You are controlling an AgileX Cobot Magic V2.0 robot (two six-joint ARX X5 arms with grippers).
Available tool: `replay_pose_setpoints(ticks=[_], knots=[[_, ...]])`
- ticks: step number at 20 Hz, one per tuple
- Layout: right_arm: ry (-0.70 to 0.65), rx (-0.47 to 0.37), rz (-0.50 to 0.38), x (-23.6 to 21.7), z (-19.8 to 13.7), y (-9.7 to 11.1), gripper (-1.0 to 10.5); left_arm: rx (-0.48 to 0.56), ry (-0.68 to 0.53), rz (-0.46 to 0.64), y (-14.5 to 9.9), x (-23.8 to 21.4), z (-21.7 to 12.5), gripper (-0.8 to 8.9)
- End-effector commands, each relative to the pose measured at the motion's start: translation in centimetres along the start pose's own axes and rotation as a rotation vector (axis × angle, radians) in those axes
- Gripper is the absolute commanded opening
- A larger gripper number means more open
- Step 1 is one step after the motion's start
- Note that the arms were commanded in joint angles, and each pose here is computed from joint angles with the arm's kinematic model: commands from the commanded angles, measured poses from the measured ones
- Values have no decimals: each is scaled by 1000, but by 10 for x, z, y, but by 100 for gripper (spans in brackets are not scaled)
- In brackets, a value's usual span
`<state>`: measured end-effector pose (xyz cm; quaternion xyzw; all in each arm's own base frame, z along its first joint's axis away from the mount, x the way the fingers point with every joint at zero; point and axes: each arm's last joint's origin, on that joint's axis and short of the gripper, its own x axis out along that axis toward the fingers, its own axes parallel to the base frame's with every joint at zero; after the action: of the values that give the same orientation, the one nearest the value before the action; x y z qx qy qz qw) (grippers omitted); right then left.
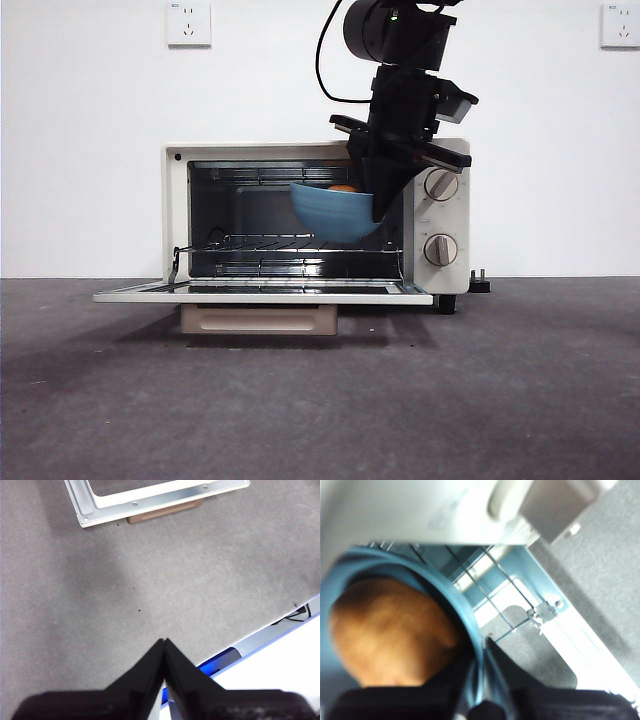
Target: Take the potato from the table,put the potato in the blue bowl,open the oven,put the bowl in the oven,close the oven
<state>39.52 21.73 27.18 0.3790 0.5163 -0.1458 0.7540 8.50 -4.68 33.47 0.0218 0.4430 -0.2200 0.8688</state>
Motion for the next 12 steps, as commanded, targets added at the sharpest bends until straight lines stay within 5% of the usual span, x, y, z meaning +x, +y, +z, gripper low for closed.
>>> replay_pose_setpoints(ticks=[1, 12], knots=[[-4, -15, 2, 2, -1, 1, 209, 0, -9, 0, 0, -1, 0, -5], [-2, -35, 12, -9, 0, 5, 221, 0, -2, 1, 0, -1, 0, -5]])
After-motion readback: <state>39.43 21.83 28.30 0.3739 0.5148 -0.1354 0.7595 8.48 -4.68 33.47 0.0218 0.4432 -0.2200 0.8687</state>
